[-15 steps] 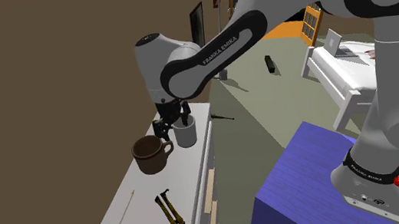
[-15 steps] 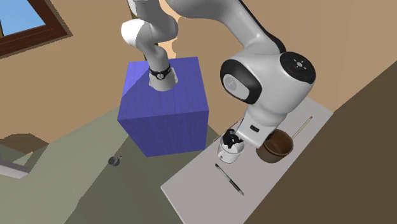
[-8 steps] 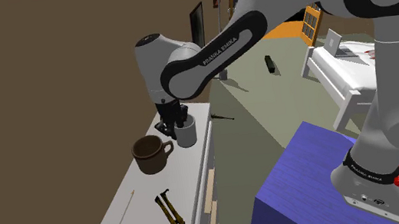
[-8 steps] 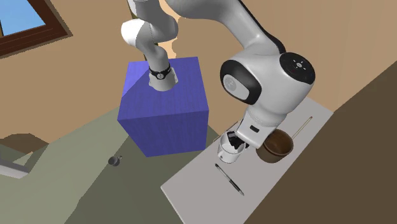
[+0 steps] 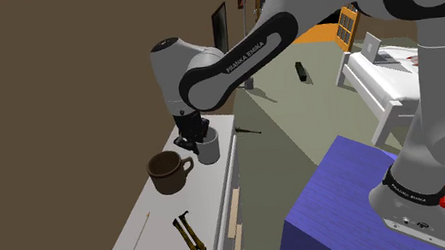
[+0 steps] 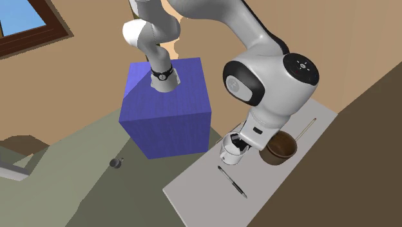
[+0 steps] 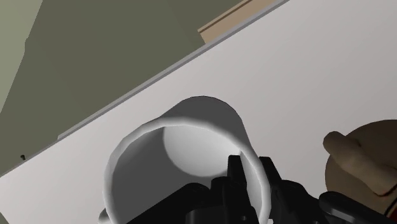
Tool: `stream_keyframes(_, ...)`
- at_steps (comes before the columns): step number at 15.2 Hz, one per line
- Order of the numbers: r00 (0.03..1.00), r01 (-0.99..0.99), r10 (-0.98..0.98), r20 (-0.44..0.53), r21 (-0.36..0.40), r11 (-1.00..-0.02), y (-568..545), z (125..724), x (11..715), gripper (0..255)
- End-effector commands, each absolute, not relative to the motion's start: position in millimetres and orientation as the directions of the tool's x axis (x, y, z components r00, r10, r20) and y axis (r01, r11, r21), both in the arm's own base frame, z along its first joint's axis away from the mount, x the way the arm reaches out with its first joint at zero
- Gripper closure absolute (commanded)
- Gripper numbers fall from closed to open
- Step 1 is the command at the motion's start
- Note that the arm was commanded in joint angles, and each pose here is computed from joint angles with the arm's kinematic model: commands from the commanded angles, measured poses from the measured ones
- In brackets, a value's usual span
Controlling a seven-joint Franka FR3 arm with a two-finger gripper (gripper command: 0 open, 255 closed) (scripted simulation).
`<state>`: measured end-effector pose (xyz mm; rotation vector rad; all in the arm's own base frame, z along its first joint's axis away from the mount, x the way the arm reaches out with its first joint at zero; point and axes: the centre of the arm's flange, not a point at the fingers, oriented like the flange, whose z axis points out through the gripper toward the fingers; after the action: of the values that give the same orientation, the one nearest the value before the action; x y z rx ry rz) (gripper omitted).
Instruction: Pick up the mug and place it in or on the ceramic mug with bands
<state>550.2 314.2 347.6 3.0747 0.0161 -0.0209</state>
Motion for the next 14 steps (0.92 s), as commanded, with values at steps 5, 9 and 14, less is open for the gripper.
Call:
stream_keyframes(5,1.0,0.011,0.01,-0.014,0.067,-0.998,314.3,374.1,550.2,255)
stream_keyframes(9,1.0,0.011,0.01,-0.014,0.067,-0.998,314.3,395.2,550.2,255)
stream_keyframes(14,1.0,0.011,0.01,-0.014,0.067,-0.998,314.3,421.6,550.2,255)
